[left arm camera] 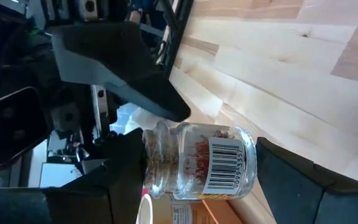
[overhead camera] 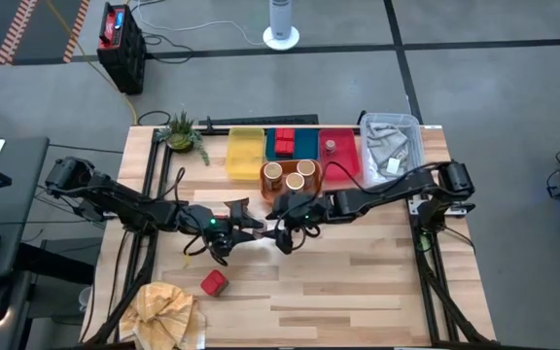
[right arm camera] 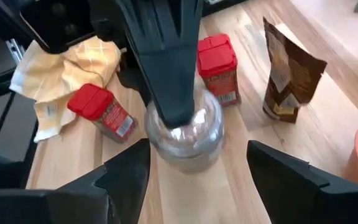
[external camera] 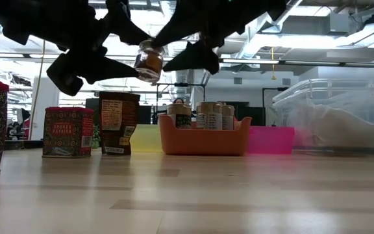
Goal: Sort spices by type
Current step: Put the brown seasoning bottle into the red bin
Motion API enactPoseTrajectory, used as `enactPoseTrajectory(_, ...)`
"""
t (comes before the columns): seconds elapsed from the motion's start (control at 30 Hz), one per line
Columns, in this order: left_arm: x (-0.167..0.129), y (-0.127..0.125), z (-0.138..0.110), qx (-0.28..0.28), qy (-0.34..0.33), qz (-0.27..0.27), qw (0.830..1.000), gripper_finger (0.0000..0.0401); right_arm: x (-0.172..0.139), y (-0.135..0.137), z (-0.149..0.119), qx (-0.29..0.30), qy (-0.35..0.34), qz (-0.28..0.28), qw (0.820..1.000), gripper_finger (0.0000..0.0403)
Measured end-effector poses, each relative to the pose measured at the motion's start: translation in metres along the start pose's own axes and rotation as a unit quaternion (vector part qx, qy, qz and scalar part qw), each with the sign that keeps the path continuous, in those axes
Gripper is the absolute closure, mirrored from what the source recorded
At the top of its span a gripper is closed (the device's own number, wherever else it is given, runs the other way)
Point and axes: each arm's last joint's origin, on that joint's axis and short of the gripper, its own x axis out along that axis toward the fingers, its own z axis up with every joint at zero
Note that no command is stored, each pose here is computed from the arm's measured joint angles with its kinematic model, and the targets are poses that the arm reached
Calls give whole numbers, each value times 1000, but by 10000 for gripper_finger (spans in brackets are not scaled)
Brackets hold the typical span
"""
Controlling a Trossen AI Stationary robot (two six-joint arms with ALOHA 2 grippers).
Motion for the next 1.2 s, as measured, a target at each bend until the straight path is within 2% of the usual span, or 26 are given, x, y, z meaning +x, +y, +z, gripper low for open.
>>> enactPoseTrajectory(0.33, 0, -2, -1, 1, 6, -11, 1000, 140, 30, 5, 6, -37, 12, -1, 999, 110)
enactPoseTrajectory(0.53, 0, -8, -3, 2, 18, -39, 999, 140, 29, 4, 19, -34, 55, -18, 998, 110)
enactPoseTrajectory(0.7, 0, -8, -3, 3, 17, -40, 999, 140, 28, 2, 25, -17, 60, -2, 998, 110)
enactPoseTrajectory(0.97, 0, -7, -3, -9, 9, -36, 999, 140, 46, -4, 13, -13, 79, 1, 997, 110)
enactPoseTrajectory(1.2, 0, -7, -2, -21, 5, -42, 999, 140, 46, -5, 11, -13, 83, -2, 996, 113)
